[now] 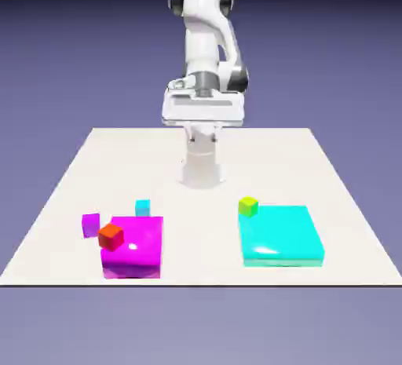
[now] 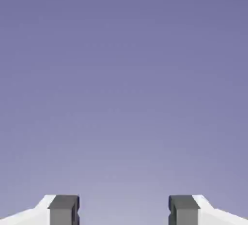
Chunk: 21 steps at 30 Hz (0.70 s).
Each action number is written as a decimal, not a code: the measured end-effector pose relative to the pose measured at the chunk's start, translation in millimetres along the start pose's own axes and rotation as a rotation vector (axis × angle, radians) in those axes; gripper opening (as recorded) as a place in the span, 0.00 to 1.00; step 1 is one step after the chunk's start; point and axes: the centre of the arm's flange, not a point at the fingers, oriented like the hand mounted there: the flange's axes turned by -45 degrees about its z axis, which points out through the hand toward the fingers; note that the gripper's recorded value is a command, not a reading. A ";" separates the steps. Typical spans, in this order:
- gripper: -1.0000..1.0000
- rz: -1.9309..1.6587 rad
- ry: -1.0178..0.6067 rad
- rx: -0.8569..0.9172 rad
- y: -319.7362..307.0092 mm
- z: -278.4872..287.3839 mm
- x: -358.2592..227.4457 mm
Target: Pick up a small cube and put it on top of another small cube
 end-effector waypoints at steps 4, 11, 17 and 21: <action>0.50 -0.008 -0.256 0.009 29.0 55.0 -31.8; 0.50 -0.027 -0.707 0.026 81.8 128.7 -112.0; 0.50 -0.029 -1.094 0.035 132.0 158.6 -193.1; 0.50 -0.017 -1.349 0.035 167.1 158.9 -244.7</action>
